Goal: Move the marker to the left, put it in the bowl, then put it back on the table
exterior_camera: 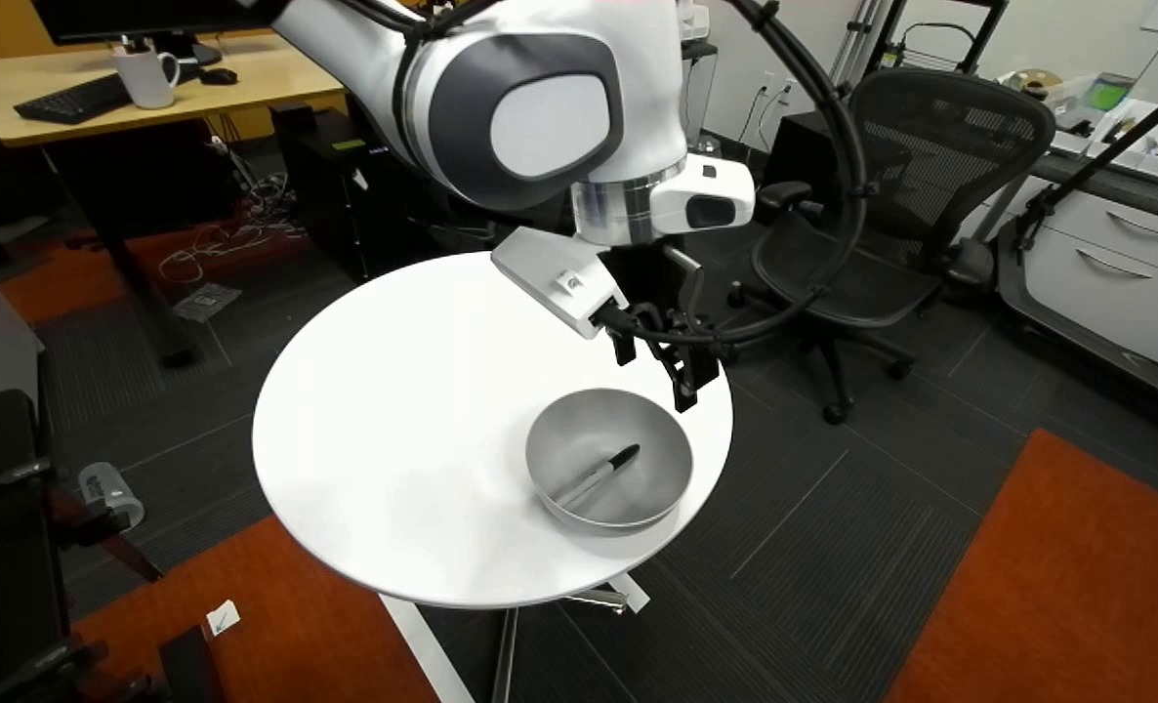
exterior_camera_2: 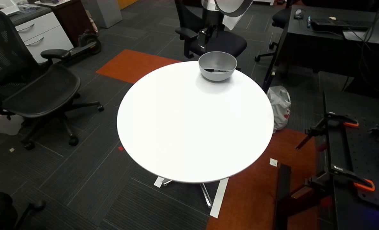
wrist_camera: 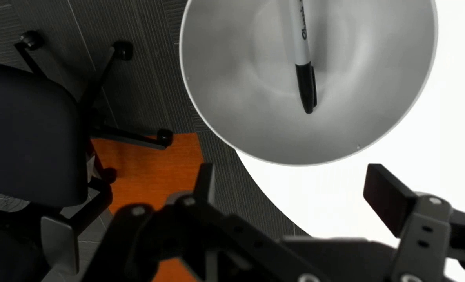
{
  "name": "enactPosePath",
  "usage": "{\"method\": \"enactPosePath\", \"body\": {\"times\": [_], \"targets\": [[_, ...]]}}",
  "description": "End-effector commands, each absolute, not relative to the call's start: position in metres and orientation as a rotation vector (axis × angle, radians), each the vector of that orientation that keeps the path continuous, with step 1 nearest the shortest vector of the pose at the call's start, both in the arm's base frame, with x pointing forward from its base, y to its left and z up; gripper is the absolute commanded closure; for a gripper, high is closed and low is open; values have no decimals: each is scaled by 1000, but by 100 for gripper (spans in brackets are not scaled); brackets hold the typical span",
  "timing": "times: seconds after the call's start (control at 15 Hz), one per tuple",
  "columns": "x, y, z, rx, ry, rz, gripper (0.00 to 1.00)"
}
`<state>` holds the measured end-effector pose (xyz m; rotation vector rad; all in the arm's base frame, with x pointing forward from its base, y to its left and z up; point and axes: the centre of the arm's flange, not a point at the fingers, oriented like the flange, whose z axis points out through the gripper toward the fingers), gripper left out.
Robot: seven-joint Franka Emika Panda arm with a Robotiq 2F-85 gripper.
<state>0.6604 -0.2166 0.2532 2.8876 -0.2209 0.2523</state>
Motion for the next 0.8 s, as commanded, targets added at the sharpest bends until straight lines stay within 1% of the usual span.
{"method": "enactPosePath", "body": {"times": [0.0,0.53,0.73], "targets": [[654,-216,257,2910,-157,258,0],[647,-214,249,2946,291,191,0],[655,-213,240,2934,277,188,0]]}}
